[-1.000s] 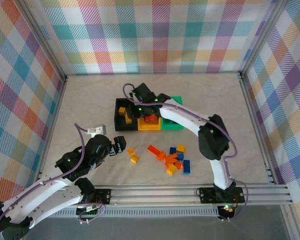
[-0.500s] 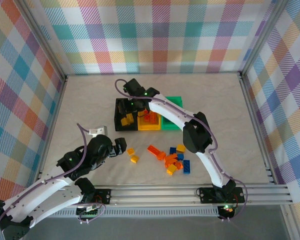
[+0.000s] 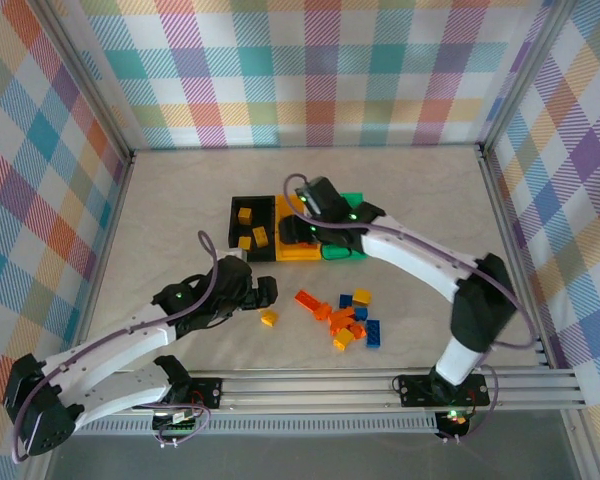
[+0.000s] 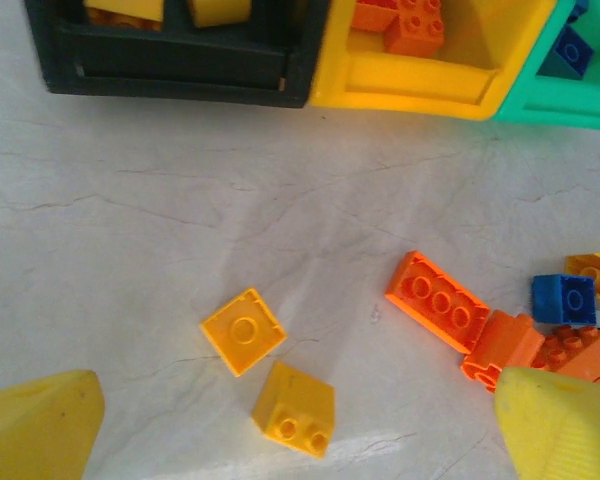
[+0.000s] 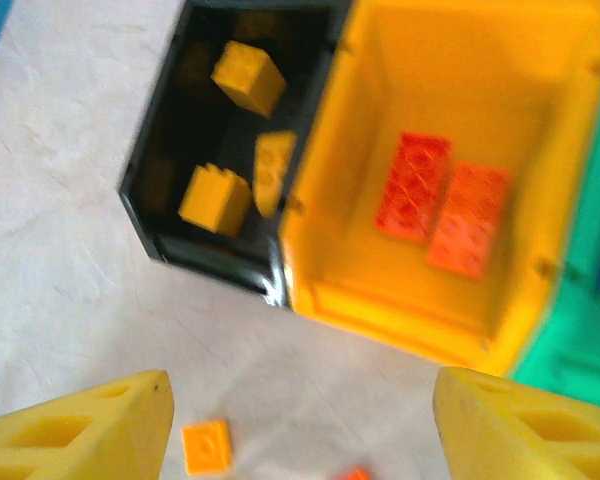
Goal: Sort the legos into containers by color
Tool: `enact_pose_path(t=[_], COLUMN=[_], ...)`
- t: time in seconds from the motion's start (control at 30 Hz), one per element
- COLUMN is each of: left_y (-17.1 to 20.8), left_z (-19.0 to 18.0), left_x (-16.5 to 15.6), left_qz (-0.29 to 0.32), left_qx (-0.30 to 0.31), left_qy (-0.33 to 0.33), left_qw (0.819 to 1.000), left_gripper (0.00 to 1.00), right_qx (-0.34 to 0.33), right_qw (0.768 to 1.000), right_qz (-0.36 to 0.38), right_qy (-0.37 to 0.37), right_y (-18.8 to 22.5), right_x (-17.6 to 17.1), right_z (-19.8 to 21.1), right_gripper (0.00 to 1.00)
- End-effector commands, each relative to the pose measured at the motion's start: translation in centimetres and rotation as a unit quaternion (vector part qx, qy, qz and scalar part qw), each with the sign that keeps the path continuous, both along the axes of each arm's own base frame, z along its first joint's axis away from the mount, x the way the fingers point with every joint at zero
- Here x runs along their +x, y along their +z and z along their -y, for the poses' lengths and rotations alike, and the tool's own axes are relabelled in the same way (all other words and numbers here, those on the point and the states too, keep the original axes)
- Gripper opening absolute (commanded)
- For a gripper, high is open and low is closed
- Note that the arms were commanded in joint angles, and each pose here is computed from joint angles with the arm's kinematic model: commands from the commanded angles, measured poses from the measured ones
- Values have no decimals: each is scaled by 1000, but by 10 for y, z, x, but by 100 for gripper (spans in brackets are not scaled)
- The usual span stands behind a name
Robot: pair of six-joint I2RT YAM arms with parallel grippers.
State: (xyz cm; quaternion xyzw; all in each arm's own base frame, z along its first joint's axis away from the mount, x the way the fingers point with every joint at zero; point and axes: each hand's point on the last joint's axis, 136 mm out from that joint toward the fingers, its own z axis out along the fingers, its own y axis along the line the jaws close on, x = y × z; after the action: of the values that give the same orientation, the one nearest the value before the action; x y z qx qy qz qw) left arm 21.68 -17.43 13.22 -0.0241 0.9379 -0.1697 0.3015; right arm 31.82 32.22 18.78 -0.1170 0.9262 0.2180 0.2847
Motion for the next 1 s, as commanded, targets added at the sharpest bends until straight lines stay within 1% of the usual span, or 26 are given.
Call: enact_pose_path(t=[0.0,0.17,0.27,0.4,0.53,0.7,0.87,0.97], left_y=[17,16,12,8,4,2,-1,-2], left_z=[16,19,20,19,20,21,18,16], left_x=[10,11,10,10,9,9,7,7], left_qz=[19,18,12,9,8,7,6,7], left_qx=[-31,-37,-32,-33,-36,-38,-35,-36], left_qy=[-14,-18,-20,-18,-19,-20,-19,-17], left_qw=[999,999,999,999,999,999,999,999], left_gripper=[100,100,100,100,100,100,100,100], right_qx=[-17,-73,-106,-114,-91,-51,-64,-71], right_qw=[999,993,985,978,972,968,961,955], right_qz=[-31,-87,-120,-142,-152,-169,-187,-201], right_qy=[-21,-38,-63,-106,-156,-180,-192,-204], right_y=[-25,-68,-88,-105,-115,-124,-140,-153], right_x=[-24,-74,-90,-96,-92,-82,-78,-81], right_z=[30,85,116,144,155,141,140,146], right_gripper=[70,70,70,71,73,73,73,70])
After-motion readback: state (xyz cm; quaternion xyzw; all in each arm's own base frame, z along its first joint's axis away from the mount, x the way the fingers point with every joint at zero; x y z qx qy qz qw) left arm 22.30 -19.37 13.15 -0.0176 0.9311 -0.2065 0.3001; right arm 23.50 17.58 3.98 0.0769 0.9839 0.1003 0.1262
